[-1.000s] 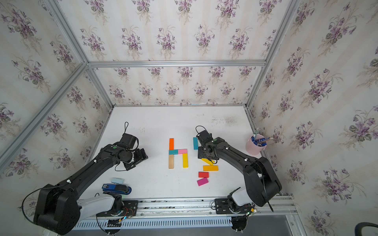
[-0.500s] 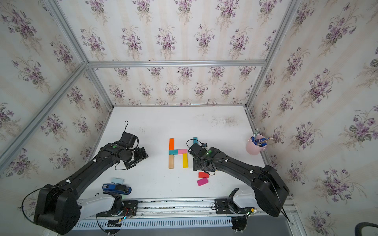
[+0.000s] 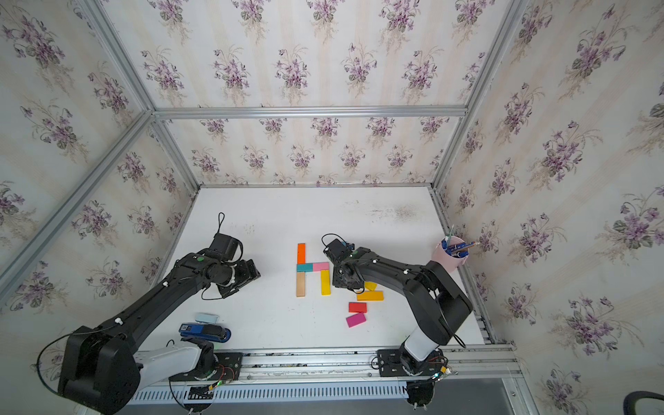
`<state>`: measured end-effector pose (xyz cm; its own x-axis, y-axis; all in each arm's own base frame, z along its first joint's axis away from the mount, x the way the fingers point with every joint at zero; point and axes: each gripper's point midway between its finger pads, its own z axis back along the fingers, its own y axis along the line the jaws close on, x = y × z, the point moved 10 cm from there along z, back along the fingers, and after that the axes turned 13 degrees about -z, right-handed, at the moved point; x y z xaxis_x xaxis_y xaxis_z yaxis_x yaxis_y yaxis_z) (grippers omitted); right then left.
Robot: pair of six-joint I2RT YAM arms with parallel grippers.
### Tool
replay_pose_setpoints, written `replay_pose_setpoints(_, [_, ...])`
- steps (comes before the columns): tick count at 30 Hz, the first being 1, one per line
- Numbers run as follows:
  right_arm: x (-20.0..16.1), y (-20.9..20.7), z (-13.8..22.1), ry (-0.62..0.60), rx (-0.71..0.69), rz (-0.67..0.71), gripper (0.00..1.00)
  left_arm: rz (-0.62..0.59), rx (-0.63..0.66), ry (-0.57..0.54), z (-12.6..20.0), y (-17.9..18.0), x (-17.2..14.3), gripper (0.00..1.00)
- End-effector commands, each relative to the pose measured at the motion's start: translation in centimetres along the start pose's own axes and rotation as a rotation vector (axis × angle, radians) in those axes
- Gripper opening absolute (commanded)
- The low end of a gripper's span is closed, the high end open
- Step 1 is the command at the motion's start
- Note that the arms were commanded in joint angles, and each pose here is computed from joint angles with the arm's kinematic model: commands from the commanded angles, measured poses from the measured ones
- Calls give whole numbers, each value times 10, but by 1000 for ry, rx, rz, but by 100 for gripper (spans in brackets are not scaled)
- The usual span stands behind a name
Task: Assemble the letter h with building blocks
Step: Adjust the building block at the center of the board, then pick up the building block from the center of the board.
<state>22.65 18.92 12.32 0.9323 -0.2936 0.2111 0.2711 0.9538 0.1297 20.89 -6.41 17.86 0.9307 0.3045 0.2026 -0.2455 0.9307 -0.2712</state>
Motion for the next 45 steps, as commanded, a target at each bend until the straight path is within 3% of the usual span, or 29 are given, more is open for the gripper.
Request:
replay_pose_setpoints(1, [11,0,-6,-22,13,-9,42,-11,0,-9,0,0,2,86])
replay_pose_setpoints(8, [16,-45,-19,-4,-80,-111,40,-14,2,-7,-2,0,2,86])
replay_pose_setpoints(18, [22,-86,-7,-42,-199,-219,38,-12,-1,-1,-5,0,1,86])
replay_pose_setpoints(23, [26,-79,20,-96,-121,-205,39,-11,0,2,-7,1,0,86])
replay_pose_setpoints(28, [4,-50,63,-104,-20,-96,66,-13,2,2,-7,2,-1,86])
replay_pose_setpoints(34, [-56,-54,56,53,11,-126,81,-2,-5,5,-10,2,-2,86])
replay_pose_setpoints(36, [-66,-60,52,83,77,-168,96,1,-10,19,-13,2,-3,86])
replay_pose_setpoints(41, [-67,-66,45,66,45,-150,99,-7,-4,19,-11,2,-2,86])
replay_pose_setpoints(45, [-71,-65,30,108,-6,-117,92,-7,-1,18,-10,2,-2,86])
